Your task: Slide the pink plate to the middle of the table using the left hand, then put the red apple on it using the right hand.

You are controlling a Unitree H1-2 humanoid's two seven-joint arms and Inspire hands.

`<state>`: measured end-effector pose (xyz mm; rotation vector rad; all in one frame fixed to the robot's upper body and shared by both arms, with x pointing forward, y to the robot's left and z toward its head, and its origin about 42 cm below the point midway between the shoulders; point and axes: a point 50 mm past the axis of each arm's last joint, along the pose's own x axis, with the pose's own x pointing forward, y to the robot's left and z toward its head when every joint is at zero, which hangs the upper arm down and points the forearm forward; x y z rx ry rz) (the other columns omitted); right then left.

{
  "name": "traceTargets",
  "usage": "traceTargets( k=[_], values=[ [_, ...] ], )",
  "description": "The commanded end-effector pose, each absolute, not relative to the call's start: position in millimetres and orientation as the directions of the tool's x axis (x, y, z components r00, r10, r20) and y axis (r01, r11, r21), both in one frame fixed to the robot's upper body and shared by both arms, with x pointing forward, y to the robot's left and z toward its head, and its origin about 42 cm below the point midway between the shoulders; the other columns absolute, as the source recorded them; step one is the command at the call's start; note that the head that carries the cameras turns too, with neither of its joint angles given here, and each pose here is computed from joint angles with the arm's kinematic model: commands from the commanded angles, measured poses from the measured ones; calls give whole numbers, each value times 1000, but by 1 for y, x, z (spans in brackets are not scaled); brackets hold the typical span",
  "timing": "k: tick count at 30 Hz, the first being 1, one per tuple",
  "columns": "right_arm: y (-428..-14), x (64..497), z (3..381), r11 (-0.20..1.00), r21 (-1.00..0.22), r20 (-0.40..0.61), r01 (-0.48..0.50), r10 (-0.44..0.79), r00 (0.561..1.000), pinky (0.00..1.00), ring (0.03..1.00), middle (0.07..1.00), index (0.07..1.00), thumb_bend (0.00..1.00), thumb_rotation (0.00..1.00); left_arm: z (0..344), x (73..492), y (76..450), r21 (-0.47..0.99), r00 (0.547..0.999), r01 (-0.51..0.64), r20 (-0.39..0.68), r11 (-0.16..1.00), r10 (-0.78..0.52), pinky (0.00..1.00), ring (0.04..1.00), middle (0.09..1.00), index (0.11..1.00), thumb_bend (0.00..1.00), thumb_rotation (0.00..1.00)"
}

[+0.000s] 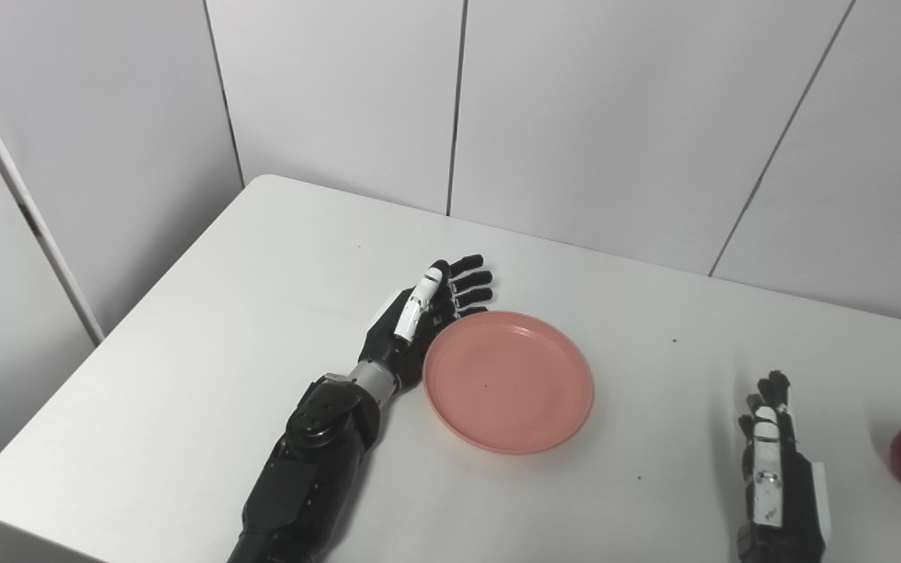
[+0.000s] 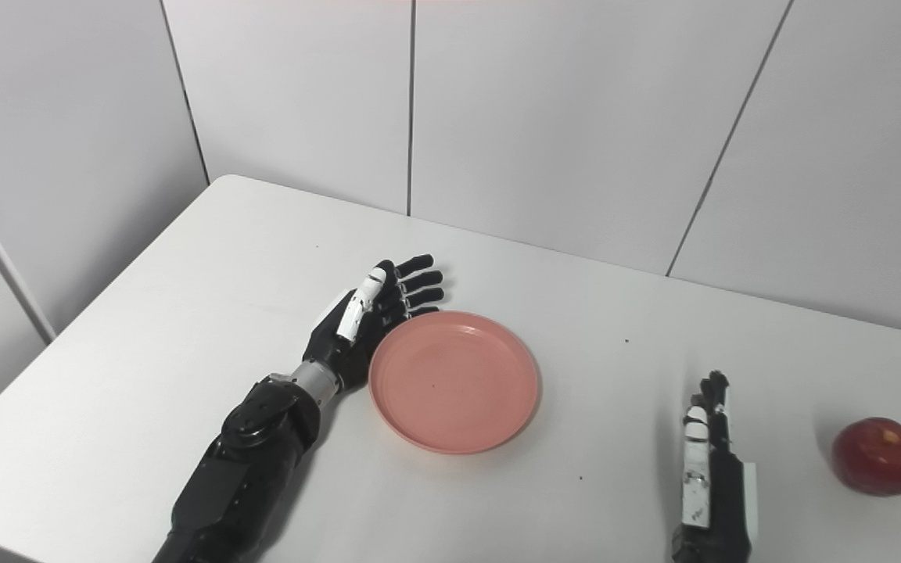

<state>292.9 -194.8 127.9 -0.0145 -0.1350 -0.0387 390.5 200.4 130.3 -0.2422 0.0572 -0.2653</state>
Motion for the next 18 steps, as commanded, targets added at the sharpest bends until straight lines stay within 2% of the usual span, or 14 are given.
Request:
traceTargets(
  k=[1,6,18],
  values=[
    [-191,295,143,999,-18,175,45,-41,984,1000,988,986,989,197,1000,101,376,196,-263,943,218,-190,940,-272,803,832,836,819,314,1000],
    [-188,293,147,999,-12,166,50,-47,985,1000,989,982,987,180,1000,105,374,180,-242,935,251,-191,937,-300,804,829,836,825,337,1000],
    [-181,292,152,997,-38,161,70,-63,985,1000,982,974,980,213,1000,108,369,146,-270,919,282,-200,921,-340,793,819,824,808,317,1000]
  ],
)
